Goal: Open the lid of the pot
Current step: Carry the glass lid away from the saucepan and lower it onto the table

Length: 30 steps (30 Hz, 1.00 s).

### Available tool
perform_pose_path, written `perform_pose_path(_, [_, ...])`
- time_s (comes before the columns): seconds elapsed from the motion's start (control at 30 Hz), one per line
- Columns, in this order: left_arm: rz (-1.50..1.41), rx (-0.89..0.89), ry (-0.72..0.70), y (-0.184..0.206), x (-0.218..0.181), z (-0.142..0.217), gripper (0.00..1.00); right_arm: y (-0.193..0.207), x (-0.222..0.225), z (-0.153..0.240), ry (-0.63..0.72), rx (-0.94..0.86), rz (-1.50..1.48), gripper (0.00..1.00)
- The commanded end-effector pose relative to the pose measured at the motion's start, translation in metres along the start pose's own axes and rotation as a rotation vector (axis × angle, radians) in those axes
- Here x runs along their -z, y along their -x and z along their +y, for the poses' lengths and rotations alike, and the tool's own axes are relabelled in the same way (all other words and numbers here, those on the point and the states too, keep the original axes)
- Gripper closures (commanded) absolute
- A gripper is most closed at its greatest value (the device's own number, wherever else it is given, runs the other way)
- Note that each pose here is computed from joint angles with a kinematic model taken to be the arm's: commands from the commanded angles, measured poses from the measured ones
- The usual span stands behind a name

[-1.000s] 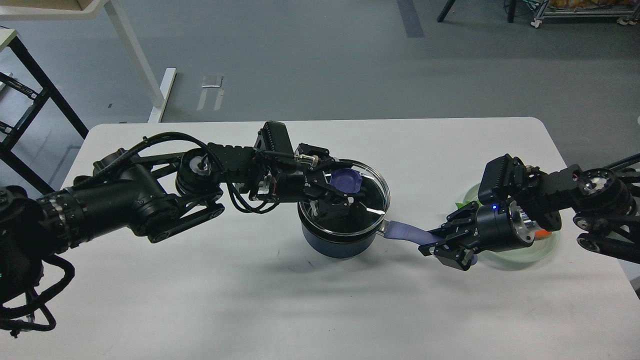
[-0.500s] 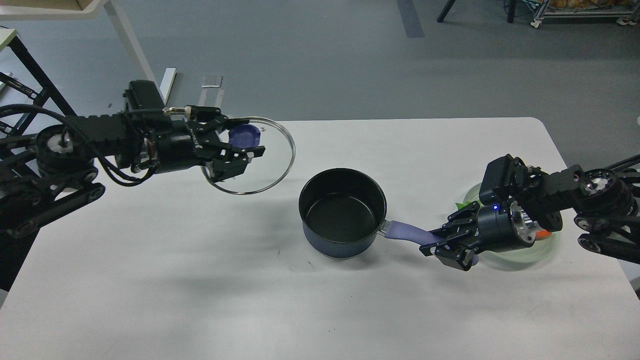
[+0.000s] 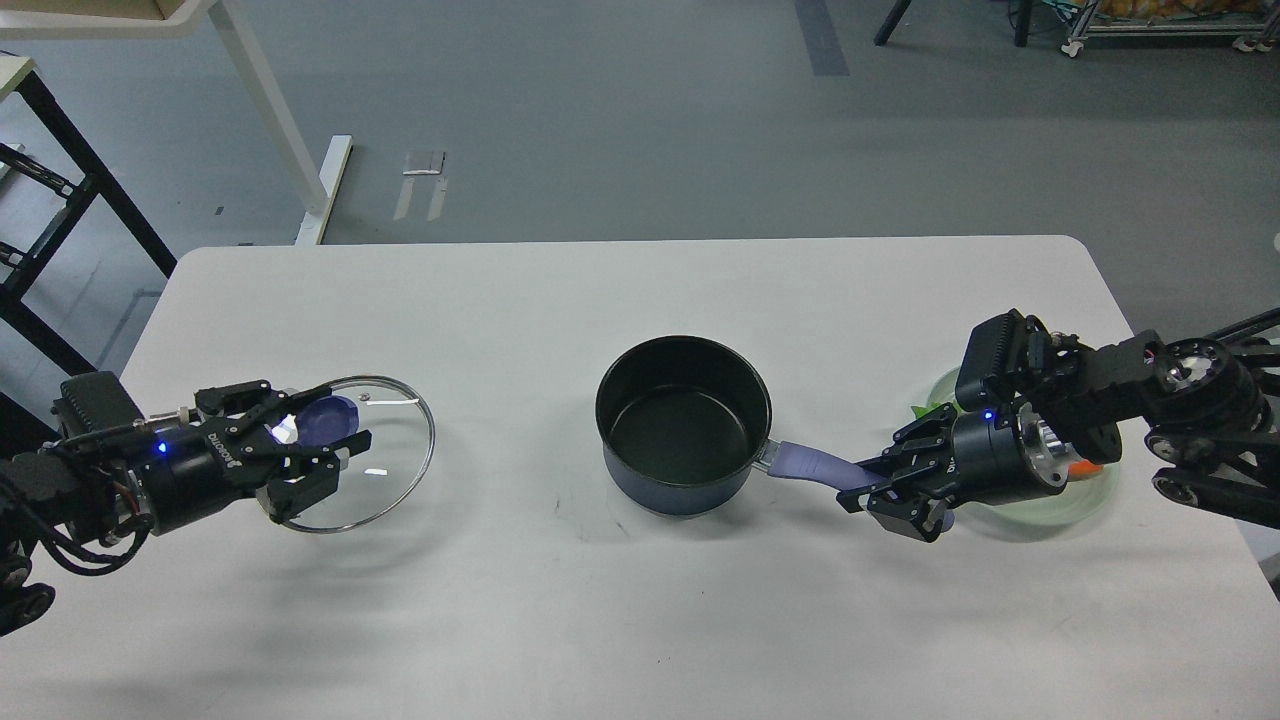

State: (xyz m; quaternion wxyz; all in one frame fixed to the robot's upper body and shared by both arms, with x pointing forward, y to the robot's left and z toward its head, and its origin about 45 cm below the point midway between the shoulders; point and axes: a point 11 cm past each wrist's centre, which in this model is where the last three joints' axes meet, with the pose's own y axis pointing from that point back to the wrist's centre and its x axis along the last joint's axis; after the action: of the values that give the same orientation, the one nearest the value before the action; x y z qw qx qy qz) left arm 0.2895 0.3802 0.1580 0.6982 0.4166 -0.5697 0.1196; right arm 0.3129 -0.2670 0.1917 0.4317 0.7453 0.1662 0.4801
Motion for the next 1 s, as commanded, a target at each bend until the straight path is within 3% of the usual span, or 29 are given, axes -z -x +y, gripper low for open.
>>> perform_pose_path(0.0, [0.005,-0.008,0.022,0.003,-0.007,-0.014,0.50,0.000,0.000,0.000,0.001,0.000,-0.001,0.66])
perform_pose_path(0.43, [-0.078,0.097,0.010,0.031,0.007,-0.015,0.48,0.000,-0.001,0.001,0.004,-0.003,-0.002,0.66])
perform_pose_path(0.6, [-0.076,0.098,0.011,0.034,0.005,-0.022,0.42,0.000,-0.001,0.001,0.004,-0.003,-0.002,0.66])
perform_pose_path(0.7, [-0.078,0.100,0.009,0.036,0.006,-0.026,0.35,0.001,-0.001,0.001,0.004,-0.001,-0.002,0.66])
perform_pose_path(0.8, [-0.071,0.094,0.009,0.036,0.005,-0.029,0.15,0.000,-0.001,0.001,0.004,-0.003,-0.002,0.66])
perform_pose_path(0.97, [-0.069,0.095,0.005,0.036,0.006,-0.028,0.07,0.001,-0.001,0.001,0.003,-0.003,-0.003,0.66])
